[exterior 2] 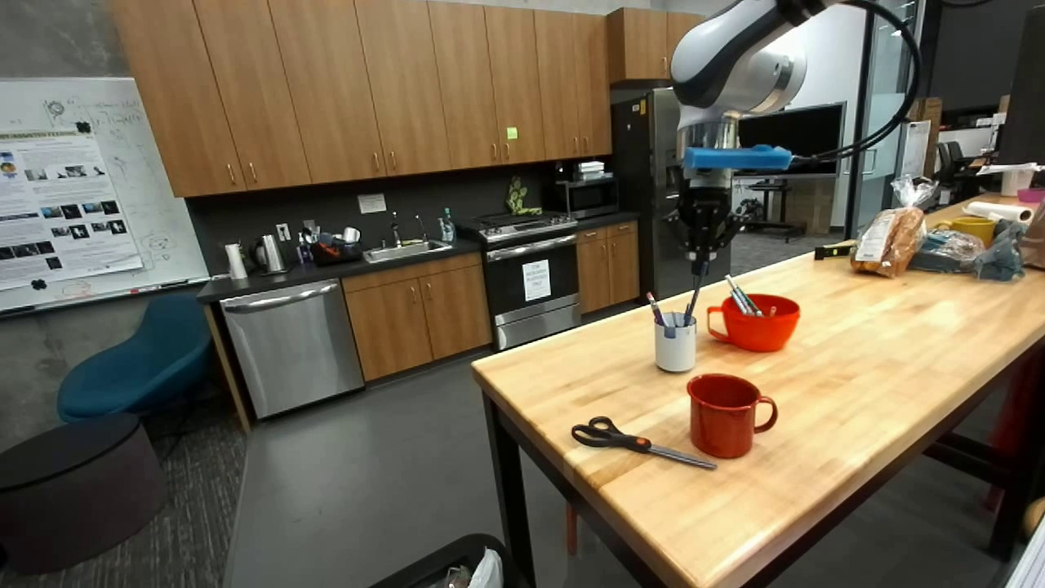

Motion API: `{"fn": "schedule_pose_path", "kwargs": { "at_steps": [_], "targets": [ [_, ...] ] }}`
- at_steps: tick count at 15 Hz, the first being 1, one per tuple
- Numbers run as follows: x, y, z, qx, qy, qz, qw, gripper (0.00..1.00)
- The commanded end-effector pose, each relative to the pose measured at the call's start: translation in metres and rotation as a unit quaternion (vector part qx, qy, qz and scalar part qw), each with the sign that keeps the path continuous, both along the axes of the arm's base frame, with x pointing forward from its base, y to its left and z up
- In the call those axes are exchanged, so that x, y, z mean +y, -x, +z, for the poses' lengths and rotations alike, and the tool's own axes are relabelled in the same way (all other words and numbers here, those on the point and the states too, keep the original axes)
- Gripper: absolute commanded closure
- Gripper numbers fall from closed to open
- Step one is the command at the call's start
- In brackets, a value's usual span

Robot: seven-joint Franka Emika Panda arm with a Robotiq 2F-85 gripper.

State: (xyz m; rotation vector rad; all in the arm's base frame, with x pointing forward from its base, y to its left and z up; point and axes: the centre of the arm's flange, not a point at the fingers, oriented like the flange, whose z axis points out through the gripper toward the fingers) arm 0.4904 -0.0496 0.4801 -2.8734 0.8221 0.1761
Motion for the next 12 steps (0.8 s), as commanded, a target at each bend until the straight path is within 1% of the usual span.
{"fn": "schedule_pose_path", "kwargs": {
  "at_steps": [1, 2, 3, 5, 9, 11, 12],
  "targets": [
    [0.003, -0.012, -0.002, -0.006, -0.006, 0.003, 1.0, 0.66],
    [0.002, -0.013, -0.002, -0.009, -0.004, 0.0, 1.0, 0.63],
    [0.001, -0.015, -0.002, -0.013, 0.0, -0.004, 0.9999, 0.56],
    [-0.006, -0.018, 0.002, -0.035, 0.012, -0.02, 0.9991, 0.43],
    [-0.022, -0.027, 0.006, -0.082, 0.061, -0.066, 0.9926, 0.17],
    [-0.031, -0.033, 0.005, -0.1, 0.102, -0.091, 0.9856, 0.03],
    [-0.035, -0.036, 0.004, -0.105, 0.12, -0.1, 0.9821, 0.01]
  ]
}}
